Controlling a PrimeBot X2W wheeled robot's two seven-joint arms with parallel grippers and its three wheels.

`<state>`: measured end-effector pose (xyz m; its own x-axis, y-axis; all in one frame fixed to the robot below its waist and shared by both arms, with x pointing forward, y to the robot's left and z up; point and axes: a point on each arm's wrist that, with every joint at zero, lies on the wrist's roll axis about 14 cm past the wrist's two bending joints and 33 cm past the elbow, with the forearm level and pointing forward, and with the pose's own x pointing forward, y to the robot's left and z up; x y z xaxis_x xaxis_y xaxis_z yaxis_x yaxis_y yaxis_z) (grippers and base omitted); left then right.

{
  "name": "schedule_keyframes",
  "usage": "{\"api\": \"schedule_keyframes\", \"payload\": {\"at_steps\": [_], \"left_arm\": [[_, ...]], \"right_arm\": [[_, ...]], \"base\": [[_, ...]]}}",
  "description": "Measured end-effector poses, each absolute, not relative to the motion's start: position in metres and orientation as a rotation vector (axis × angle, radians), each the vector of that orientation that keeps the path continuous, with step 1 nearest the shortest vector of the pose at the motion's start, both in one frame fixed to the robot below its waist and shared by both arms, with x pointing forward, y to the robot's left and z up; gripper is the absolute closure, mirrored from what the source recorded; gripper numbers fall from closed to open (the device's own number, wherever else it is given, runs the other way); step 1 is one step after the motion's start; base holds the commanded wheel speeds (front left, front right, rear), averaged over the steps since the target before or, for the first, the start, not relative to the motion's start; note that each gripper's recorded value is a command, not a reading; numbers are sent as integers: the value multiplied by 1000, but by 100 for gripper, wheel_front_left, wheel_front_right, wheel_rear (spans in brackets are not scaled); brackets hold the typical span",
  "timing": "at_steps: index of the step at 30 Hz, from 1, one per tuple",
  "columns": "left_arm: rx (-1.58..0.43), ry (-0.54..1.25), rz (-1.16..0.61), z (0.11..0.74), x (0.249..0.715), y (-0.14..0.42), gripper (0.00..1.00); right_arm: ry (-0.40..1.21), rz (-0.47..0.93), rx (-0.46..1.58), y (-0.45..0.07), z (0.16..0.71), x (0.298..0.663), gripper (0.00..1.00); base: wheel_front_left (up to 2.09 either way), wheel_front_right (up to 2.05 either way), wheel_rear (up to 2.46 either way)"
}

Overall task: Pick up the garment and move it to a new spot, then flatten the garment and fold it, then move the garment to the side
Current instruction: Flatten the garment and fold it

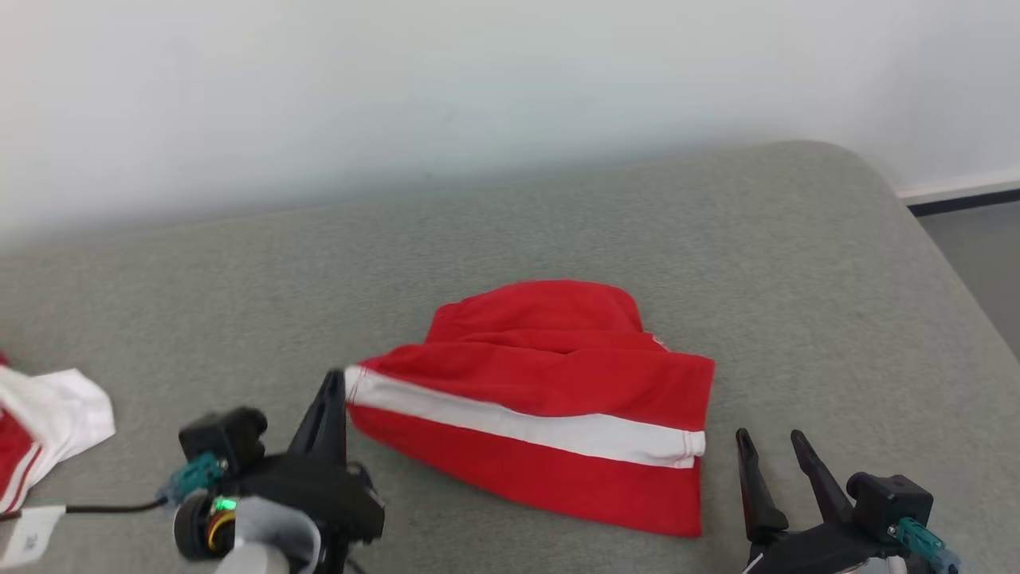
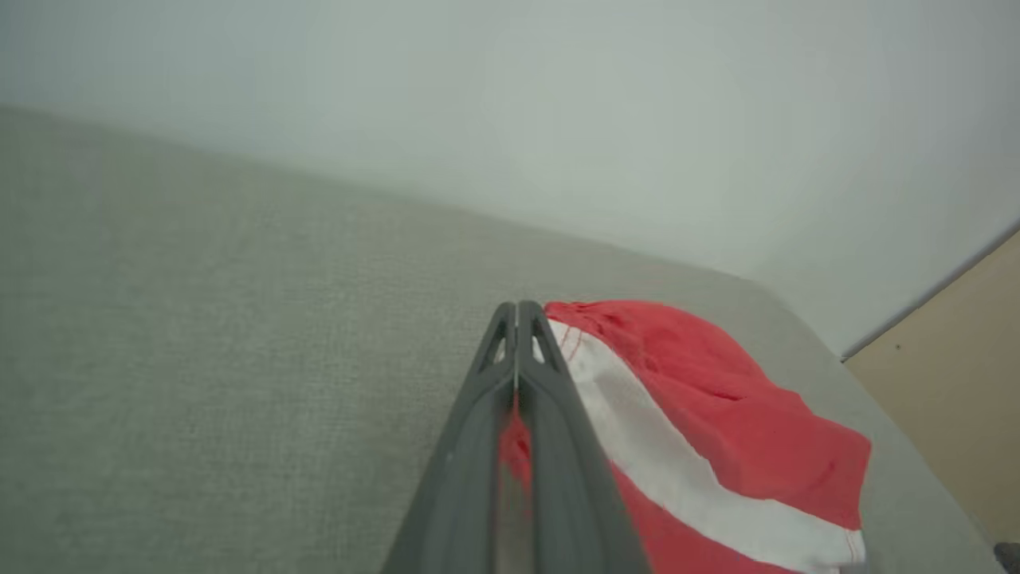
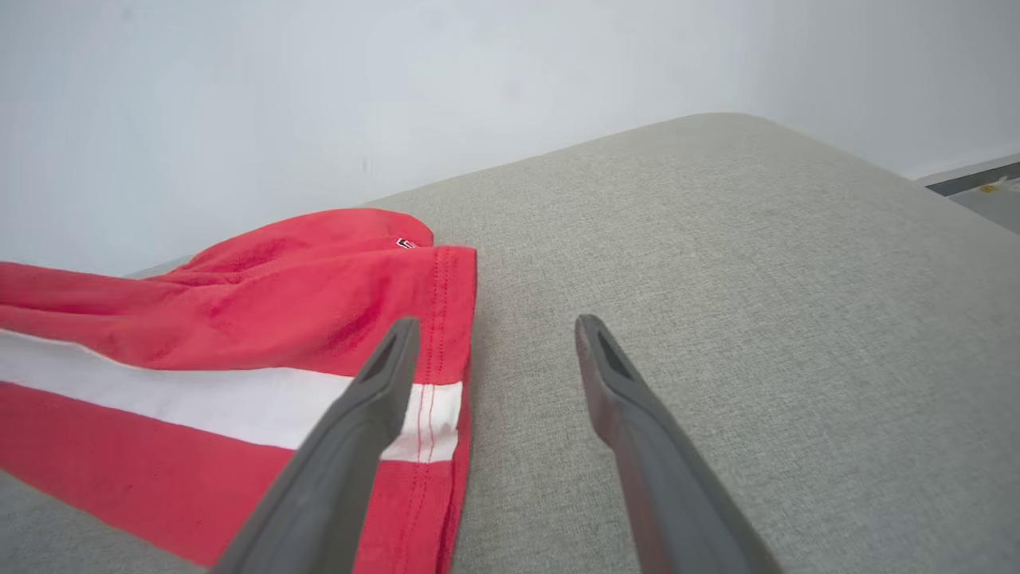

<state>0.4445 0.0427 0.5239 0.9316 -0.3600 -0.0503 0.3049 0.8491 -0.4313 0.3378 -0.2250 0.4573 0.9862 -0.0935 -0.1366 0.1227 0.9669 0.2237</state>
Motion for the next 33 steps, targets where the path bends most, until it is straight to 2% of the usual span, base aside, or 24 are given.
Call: {"api": "schedule_keyframes", "payload": {"at_steps": [4,11,12,13,17,23,30,33], "left_arm": [[-437,197,-244,490,429,79,100],[-479,249,-126,460,405,108,100],[-479,258,-113,457,402,110,67],[-480,267,-115,454,399,111,0],[-411,282,-191,451,389,110,0],[-153,246,-417,466,384,104,0],[-34,201,-710,487,368,24,0],[-75,172,-748,495,364,0,0]], "right_arm": [[132,-53,216,-209,460,351,0],[139,37,194,-183,467,370,0],[139,47,193,-180,469,371,0],[136,57,192,-177,471,373,0],[119,76,187,-172,481,374,0],[117,71,184,-175,485,369,0],[145,49,200,-181,477,359,0],[230,47,190,-181,461,353,0]], "base": [[0,0,0],[0,0,0],[0,0,0],[0,0,0],[0,0,0],[0,0,0],[0,0,0],[0,0,0]]}}
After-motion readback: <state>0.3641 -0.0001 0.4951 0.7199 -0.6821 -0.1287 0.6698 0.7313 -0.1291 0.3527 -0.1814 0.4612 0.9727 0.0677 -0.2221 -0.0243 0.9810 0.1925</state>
